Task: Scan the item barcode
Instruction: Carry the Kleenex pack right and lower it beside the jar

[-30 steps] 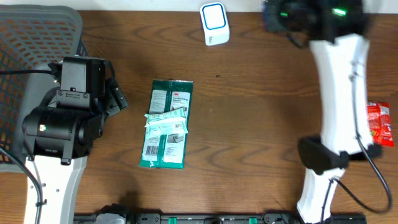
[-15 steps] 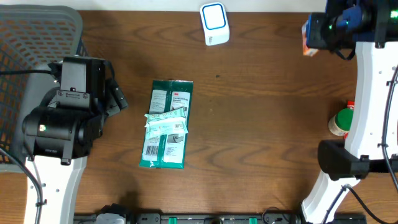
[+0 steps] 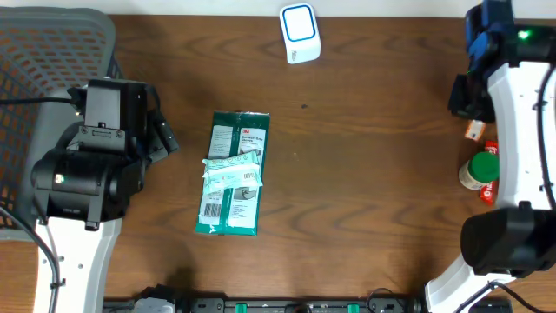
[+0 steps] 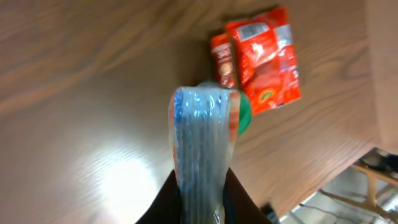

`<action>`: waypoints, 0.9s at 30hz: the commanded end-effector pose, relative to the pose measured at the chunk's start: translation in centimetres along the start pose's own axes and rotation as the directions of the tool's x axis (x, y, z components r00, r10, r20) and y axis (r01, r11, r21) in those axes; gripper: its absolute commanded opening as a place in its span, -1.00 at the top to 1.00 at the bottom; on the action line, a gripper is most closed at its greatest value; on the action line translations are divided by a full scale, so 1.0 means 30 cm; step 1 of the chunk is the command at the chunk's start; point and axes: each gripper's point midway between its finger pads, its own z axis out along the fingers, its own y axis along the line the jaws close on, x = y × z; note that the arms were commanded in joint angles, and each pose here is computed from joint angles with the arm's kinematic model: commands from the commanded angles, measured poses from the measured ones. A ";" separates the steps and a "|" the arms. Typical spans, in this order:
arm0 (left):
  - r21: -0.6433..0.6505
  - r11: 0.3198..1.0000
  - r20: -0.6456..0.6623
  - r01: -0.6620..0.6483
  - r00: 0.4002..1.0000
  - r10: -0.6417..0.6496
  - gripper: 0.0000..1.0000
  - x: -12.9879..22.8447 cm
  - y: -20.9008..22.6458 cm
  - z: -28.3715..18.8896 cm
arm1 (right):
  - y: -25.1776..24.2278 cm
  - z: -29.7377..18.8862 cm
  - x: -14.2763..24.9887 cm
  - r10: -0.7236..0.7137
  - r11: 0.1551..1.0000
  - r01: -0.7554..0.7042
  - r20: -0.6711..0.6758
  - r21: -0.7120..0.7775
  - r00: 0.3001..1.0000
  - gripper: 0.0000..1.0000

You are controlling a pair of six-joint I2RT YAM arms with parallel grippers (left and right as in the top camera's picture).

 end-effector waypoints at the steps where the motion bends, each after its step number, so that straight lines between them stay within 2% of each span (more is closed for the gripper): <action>1: -0.016 1.000 0.011 0.007 1.000 -0.007 -0.89 -0.008 0.014 -0.005 | -0.070 0.109 -0.002 0.065 0.980 -0.071 0.040 0.186 0.997 0.98; 5: -0.017 1.000 0.011 0.007 1.000 -0.007 -0.89 -0.008 0.014 -0.005 | -0.047 0.240 -0.038 0.088 0.963 -0.119 0.136 0.241 0.987 0.98; 10: -0.017 1.000 0.011 0.007 1.000 -0.006 -0.89 -0.008 0.014 -0.005 | -0.003 0.345 -0.051 0.124 0.961 -0.170 0.207 0.220 0.970 0.98; 27: -0.016 1.000 0.011 0.007 1.000 -0.007 -0.89 -0.008 0.014 -0.005 | -0.021 0.557 0.039 0.169 0.951 -0.216 0.214 0.222 0.962 0.97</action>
